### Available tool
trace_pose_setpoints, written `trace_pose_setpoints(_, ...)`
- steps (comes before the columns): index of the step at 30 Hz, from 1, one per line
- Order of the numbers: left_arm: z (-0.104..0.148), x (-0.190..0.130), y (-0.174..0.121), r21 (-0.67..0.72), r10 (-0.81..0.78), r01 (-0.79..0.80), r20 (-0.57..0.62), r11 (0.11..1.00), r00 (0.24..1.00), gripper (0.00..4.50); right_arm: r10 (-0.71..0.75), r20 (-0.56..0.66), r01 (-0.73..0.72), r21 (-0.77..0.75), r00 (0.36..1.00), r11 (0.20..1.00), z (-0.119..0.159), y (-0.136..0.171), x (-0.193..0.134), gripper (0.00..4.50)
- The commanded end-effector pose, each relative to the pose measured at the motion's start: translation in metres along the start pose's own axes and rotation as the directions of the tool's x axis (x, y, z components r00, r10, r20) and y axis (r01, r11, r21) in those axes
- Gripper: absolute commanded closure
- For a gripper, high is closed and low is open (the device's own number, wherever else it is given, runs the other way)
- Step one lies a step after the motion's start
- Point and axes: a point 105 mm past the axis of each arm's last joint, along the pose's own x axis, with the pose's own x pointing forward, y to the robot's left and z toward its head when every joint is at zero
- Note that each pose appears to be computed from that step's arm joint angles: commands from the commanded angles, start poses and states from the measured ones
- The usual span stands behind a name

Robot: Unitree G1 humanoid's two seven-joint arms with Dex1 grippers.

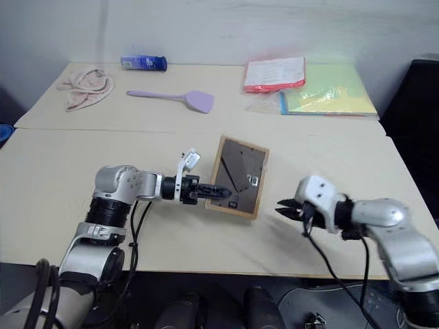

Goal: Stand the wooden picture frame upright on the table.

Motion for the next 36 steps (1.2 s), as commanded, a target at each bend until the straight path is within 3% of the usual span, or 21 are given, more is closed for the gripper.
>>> trace_pose_setpoints(1, 0.021, -0.01, -0.029, 0.191, -0.103, 0.093, 0.043, 0.977, 0.994, 3.2, 0.027, 0.21, -0.049, 0.1, 0.977, 0.994, 0.066, 0.0, -0.026, 2.55)
trace_pose_setpoints(5, 0.023, -0.012, -0.045, 0.283, -0.174, 0.16, 0.024, 0.946, 0.984, 3.2, 0.068, 0.32, -0.125, 0.163, 0.945, 0.979, 0.103, 0.0, -0.024, 1.3)
trace_pose_setpoints(9, 0.024, -0.011, -0.058, 0.339, -0.223, 0.212, -0.005, 0.917, 0.975, 3.2, 0.078, 0.387, -0.181, 0.239, 0.919, 0.954, 0.119, -0.004, -0.009, 0.09)
trace_pose_setpoints(15, 0.019, -0.011, -0.071, 0.382, -0.266, 0.267, -0.057, 0.885, 0.962, 3.2, 0.082, 0.412, -0.213, 0.283, 0.908, 0.935, 0.132, -0.014, 0.005, 0.03)
trace_pose_setpoints(25, 0.016, 0.0, -0.073, 0.411, -0.26, 0.273, -0.087, 0.87, 0.962, 3.2, 0.223, 0.351, -0.307, 0.204, 0.91, 0.93, 0.137, 0.008, 0.03, 0.03)
trace_pose_setpoints(36, 0.025, -0.005, -0.055, 0.369, -0.213, 0.209, -0.03, 0.906, 0.977, 3.2, 0.316, 0.325, -0.366, 0.104, 0.891, 0.925, 0.135, 0.03, 0.006, 0.03)
